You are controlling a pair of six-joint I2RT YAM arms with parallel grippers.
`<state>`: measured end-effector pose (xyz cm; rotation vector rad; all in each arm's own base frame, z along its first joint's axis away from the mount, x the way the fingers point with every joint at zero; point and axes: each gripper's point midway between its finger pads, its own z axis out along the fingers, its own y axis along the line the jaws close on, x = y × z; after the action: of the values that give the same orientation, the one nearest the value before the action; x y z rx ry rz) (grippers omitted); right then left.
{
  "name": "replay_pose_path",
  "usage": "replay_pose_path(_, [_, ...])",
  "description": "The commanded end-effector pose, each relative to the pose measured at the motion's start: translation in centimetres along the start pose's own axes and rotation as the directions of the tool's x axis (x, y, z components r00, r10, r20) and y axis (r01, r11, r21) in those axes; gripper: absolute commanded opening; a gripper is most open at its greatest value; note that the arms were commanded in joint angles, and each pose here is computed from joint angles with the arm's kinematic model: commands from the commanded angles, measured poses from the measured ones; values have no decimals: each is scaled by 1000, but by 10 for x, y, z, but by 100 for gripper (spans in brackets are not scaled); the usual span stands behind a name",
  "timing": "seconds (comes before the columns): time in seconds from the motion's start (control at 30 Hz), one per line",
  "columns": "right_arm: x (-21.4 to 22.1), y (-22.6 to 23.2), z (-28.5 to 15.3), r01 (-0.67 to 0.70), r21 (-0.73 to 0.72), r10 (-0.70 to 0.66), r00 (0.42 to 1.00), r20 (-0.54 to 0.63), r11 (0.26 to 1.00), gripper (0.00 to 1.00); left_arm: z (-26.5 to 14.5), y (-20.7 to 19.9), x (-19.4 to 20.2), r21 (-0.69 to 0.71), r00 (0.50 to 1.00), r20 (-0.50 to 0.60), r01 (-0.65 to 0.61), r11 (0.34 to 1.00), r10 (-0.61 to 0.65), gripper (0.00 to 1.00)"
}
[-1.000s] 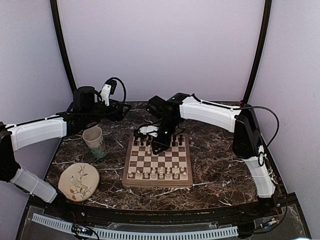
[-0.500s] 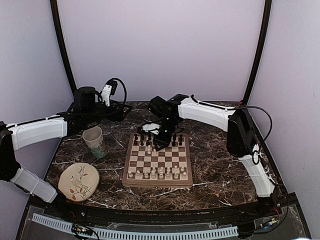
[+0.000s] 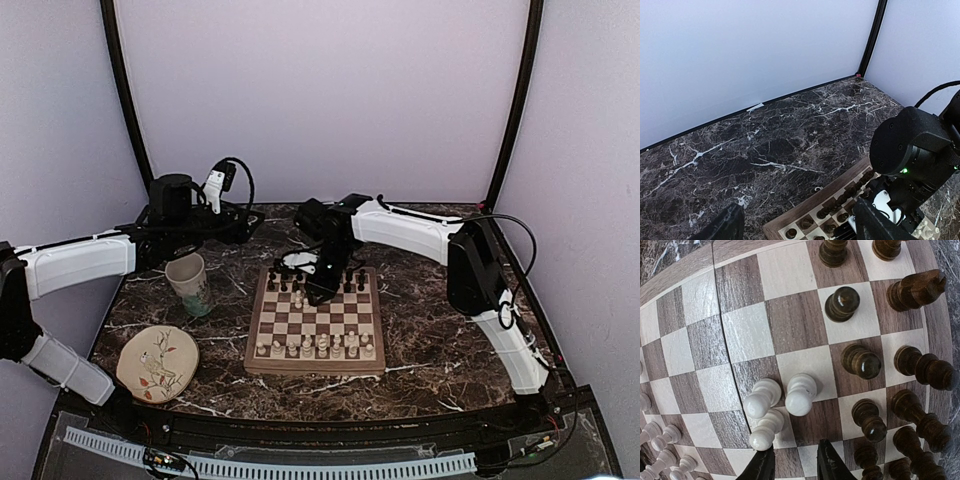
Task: Set up the chess pieces on the board
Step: Pick up the pawn from the chessboard.
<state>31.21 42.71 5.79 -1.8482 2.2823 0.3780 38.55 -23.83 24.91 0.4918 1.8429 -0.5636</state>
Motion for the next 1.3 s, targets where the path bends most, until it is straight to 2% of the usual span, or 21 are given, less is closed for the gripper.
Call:
replay_pose_path(0.0, [-5, 7, -21, 24, -2, -24, 999, 33, 1000, 29, -1, -2, -10, 14, 1000, 22, 9, 1000, -9, 78])
replay_pose_path(0.2, [-13, 15, -28, 42, -44, -39, 997, 67, 998, 30, 0, -4, -9, 22, 1000, 18, 13, 1000, -13, 78])
replay_pose_path(0.97, [-23, 20, -2, 48, -91, -42, 997, 70, 995, 28, 2, -4, -7, 29, 1000, 12, 22, 999, -22, 78])
replay_pose_path(1.27, [-24, 24, -4, 50, -98, -43, 996, 73, 994, 13, 3, -4, -6, 29, 1000, 8, 22, 999, -22, 78])
